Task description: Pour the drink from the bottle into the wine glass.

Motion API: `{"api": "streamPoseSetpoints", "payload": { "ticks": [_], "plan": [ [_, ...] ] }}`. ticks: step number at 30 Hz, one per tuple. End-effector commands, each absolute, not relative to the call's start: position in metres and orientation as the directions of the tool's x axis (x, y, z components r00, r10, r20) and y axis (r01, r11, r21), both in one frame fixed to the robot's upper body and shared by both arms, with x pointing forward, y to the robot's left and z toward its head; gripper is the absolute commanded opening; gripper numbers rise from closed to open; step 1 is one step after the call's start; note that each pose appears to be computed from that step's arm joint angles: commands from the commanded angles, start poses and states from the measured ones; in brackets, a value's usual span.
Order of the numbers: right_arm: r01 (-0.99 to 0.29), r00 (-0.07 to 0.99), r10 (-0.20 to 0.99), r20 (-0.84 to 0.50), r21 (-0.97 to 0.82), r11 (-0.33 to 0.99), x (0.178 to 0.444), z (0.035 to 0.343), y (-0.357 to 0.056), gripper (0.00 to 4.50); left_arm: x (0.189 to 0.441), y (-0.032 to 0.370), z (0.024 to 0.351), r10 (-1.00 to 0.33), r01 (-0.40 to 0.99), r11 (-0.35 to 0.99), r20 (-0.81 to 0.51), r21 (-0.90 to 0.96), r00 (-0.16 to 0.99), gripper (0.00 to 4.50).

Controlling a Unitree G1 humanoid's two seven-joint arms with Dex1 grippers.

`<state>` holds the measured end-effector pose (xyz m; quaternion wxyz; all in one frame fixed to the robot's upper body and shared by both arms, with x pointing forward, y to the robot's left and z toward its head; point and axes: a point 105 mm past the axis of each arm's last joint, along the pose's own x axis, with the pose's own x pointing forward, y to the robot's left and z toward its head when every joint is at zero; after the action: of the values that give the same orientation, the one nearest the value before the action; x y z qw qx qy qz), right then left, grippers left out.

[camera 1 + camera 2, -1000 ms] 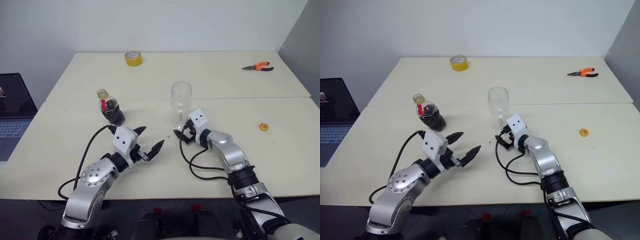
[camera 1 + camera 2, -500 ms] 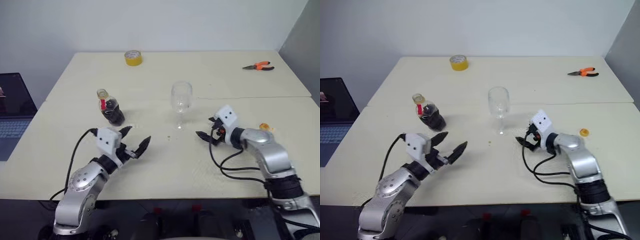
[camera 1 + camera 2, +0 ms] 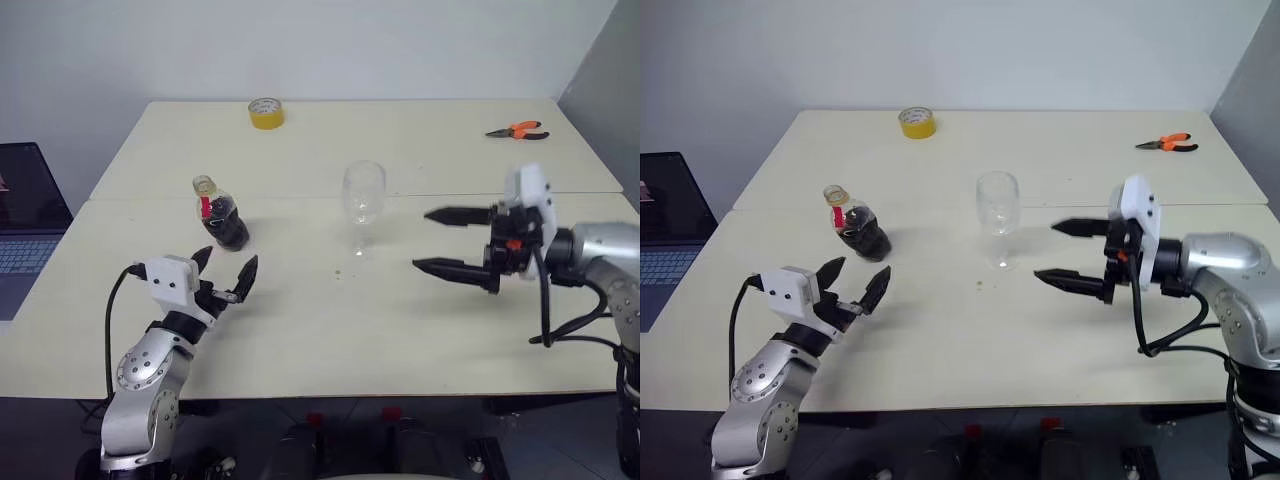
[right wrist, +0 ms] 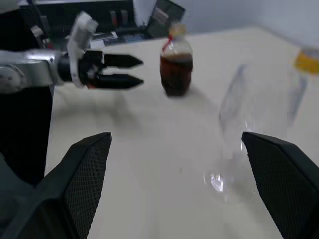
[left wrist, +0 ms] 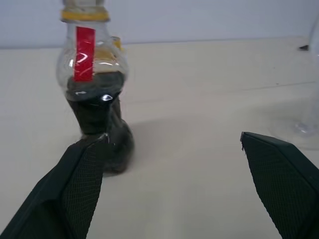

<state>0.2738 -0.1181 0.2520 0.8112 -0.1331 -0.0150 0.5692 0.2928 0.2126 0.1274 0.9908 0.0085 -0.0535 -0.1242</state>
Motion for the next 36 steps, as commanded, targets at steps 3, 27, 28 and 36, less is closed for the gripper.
{"api": "streamPoseSetpoints", "payload": {
  "ticks": [3,27,28,36],
  "plan": [
    [-0.92,0.355,0.931,-0.085,-0.209,0.332,0.278,0.265,-0.096,4.48,0.302,0.222,0.14,-0.2,0.195,0.98,0.145,0.045,0.969,4.5],
    [-0.894,0.41,0.9,-0.147,-0.26,0.364,0.287,0.262,-0.083,4.48,0.328,0.239,0.152,-0.127,0.123,0.991,0.089,0.052,0.988,4.5],
    [-0.895,0.407,0.901,-0.148,-0.262,0.361,0.287,0.262,-0.083,4.48,0.329,0.24,0.152,-0.122,0.117,0.991,0.086,0.057,0.989,4.5],
    [-0.897,0.398,0.904,-0.152,-0.27,0.35,0.287,0.262,-0.08,4.48,0.341,0.243,0.15,-0.13,0.125,0.99,0.063,0.071,0.99,4.5]
  ]
}}
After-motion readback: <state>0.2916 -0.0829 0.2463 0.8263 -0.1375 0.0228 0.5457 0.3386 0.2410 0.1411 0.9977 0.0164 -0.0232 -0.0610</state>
